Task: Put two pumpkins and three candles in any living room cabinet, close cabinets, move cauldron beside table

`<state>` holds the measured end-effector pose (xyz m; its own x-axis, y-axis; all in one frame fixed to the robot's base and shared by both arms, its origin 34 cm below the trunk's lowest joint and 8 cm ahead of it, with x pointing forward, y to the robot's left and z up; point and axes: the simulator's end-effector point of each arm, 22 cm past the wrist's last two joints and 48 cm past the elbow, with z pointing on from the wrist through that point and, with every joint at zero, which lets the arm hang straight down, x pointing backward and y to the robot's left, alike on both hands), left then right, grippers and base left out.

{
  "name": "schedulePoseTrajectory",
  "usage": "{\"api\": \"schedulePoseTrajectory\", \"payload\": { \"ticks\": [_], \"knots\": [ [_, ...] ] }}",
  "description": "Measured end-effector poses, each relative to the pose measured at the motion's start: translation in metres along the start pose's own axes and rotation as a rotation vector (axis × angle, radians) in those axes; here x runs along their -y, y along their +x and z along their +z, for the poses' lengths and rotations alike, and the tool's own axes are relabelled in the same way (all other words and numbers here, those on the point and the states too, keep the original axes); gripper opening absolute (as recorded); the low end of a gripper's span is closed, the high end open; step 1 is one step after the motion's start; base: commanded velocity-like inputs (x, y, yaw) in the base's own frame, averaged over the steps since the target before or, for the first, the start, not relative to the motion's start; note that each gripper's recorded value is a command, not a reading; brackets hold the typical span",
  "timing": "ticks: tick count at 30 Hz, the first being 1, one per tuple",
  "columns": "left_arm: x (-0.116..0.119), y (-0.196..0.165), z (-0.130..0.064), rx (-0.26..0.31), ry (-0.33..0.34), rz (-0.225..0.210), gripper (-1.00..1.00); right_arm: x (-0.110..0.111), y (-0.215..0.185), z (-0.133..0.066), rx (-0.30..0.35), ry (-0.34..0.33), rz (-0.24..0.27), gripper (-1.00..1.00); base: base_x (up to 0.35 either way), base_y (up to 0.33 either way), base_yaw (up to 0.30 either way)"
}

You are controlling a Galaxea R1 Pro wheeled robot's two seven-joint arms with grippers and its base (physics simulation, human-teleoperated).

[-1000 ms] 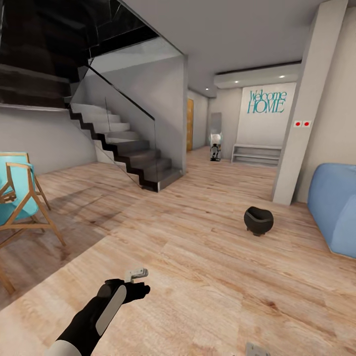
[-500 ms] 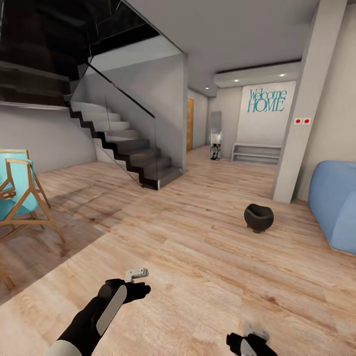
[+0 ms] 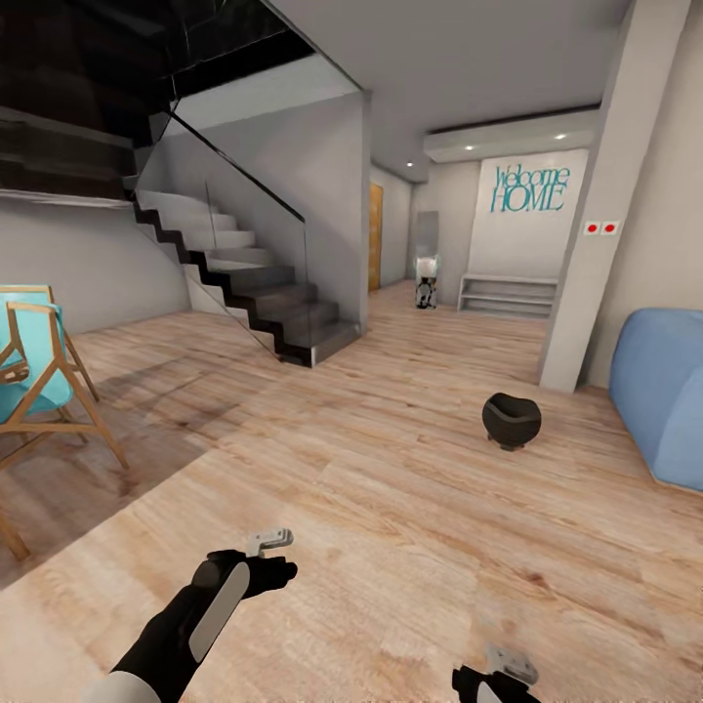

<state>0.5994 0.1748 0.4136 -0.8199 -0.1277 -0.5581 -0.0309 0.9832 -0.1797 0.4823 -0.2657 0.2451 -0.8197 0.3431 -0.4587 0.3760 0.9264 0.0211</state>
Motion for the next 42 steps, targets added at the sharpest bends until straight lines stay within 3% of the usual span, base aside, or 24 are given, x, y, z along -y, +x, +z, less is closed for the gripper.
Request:
{"api": "schedulePoseTrajectory", "payload": {
  "ticks": [42],
  "knots": [
    [-0.016, 0.071, 0.061, -0.170, -0.020, -0.022, 1.00, 0.007, 0.076, 0.038, -0.154, 0.035, -0.024, 1.00, 0.000, 0.000, 0.019]
  ]
}}
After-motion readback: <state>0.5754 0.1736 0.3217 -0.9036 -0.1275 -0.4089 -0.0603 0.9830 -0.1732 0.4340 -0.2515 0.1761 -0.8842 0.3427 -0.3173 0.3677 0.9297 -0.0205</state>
